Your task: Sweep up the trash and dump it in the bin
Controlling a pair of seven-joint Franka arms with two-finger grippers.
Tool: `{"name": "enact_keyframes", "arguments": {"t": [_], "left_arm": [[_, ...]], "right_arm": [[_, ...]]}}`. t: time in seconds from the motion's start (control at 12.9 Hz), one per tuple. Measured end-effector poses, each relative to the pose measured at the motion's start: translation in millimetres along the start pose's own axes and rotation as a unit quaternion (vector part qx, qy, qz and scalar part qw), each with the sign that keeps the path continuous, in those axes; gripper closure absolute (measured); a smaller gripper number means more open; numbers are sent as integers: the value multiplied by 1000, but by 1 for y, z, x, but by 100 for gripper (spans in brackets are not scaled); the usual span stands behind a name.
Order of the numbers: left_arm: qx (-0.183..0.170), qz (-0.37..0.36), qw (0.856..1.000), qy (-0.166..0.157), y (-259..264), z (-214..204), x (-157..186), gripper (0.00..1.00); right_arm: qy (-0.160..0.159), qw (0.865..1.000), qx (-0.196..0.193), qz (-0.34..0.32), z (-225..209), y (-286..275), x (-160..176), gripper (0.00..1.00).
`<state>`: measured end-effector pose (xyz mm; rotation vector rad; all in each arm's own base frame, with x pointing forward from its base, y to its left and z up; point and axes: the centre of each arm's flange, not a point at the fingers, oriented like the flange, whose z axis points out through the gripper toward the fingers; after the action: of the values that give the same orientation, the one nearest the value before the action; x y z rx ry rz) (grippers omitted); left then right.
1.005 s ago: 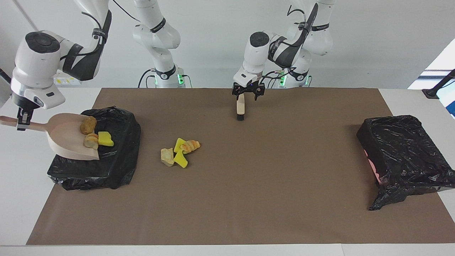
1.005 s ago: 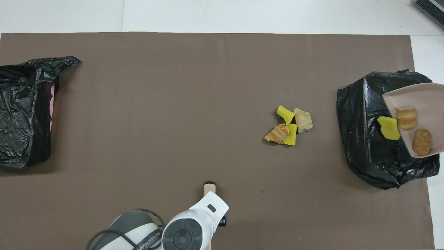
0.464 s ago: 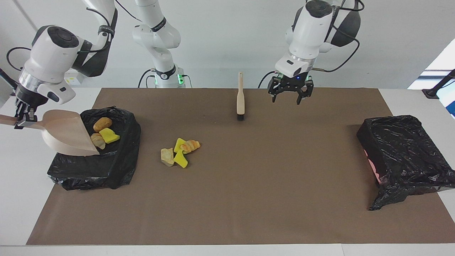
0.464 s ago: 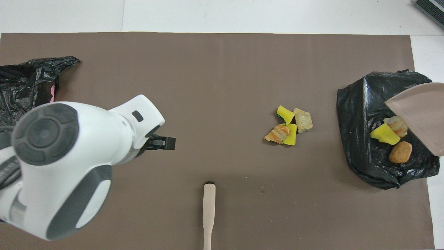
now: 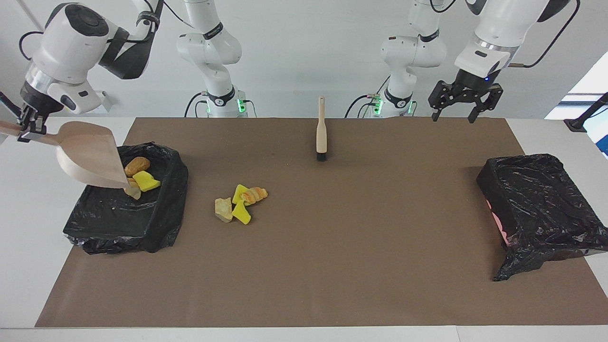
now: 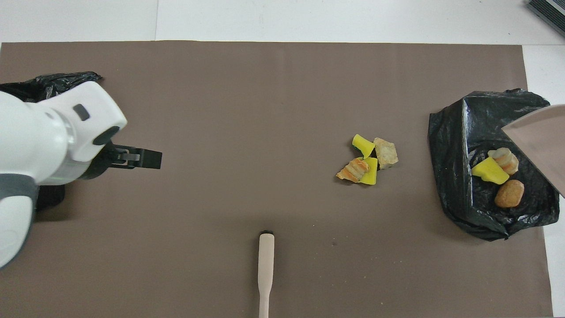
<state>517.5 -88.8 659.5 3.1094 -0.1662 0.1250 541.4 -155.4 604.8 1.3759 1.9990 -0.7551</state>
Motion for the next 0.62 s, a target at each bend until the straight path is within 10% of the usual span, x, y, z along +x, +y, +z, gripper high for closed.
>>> {"name": "enact_keyframes", "arguments": {"t": [0.31,0.62], "left_arm": [[2,16,1000,-22,-19,-13,6,0],[2,67,997,-32,-35,-16,15,0]], "right_arm": [[33,984,74,159,-78,15,67,69],[111,919,123,357,-134,26,138,69]]}}
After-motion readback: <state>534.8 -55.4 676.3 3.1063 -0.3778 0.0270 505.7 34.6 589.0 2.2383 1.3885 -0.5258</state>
